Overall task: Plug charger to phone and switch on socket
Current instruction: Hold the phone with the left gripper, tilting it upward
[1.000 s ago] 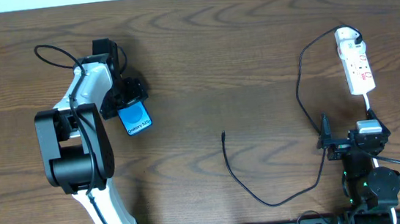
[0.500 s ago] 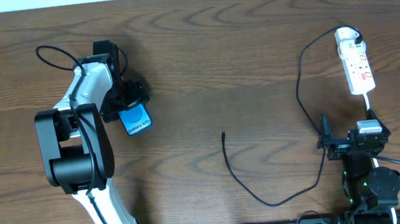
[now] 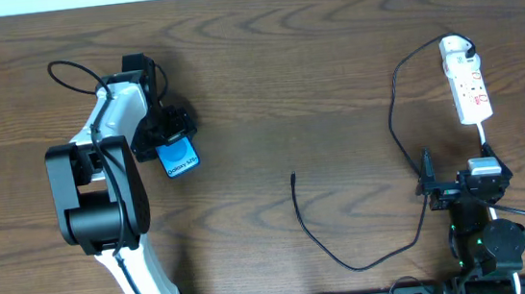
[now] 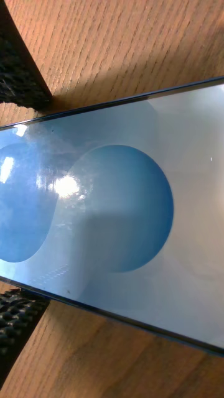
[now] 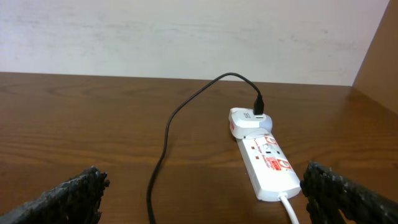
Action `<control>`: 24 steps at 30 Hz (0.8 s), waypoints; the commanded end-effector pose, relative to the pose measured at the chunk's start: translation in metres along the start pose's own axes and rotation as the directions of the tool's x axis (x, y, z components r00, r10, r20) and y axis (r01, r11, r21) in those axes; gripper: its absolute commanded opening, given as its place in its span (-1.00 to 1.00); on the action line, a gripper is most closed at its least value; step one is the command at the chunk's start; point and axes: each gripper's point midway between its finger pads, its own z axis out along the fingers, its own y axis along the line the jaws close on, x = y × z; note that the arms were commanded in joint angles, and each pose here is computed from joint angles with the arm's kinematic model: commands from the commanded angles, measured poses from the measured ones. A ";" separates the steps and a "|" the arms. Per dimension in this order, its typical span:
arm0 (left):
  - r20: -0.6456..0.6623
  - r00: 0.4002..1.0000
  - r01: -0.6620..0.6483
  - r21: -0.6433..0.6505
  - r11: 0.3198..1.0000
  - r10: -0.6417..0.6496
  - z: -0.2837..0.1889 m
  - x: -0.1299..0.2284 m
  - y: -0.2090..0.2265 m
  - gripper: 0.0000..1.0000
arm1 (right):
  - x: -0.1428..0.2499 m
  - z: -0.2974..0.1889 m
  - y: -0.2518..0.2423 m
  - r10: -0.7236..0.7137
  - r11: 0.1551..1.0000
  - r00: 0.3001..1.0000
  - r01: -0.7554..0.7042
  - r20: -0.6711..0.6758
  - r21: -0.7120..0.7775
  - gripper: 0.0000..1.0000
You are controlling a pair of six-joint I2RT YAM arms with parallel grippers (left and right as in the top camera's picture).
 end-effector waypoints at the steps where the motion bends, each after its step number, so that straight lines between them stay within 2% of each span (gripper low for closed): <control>1: -0.042 0.999 0.012 0.033 0.999 -0.011 0.009 0.010 -0.004 0.84 | 0.001 0.000 0.002 -0.006 1.000 1.000 0.006 0.000 -0.005 0.99; 4: -0.041 0.999 0.012 0.033 0.999 -0.010 0.009 0.009 -0.004 0.82 | 0.001 0.000 0.002 -0.006 1.000 1.000 0.006 0.000 -0.005 0.98; 10: -0.037 0.999 0.011 0.035 0.999 -0.010 0.010 0.008 -0.005 0.63 | 0.001 0.000 0.002 -0.006 1.000 1.000 0.006 0.000 -0.005 0.99; 19: -0.035 0.999 0.011 0.036 0.999 -0.010 0.009 0.008 -0.005 0.52 | 0.001 0.000 0.002 -0.006 1.000 1.000 0.006 0.000 -0.005 0.98; 24: -0.035 0.999 0.011 0.036 0.999 -0.010 0.009 0.008 -0.005 0.28 | 0.001 0.000 0.002 -0.006 1.000 1.000 0.006 0.000 -0.005 0.99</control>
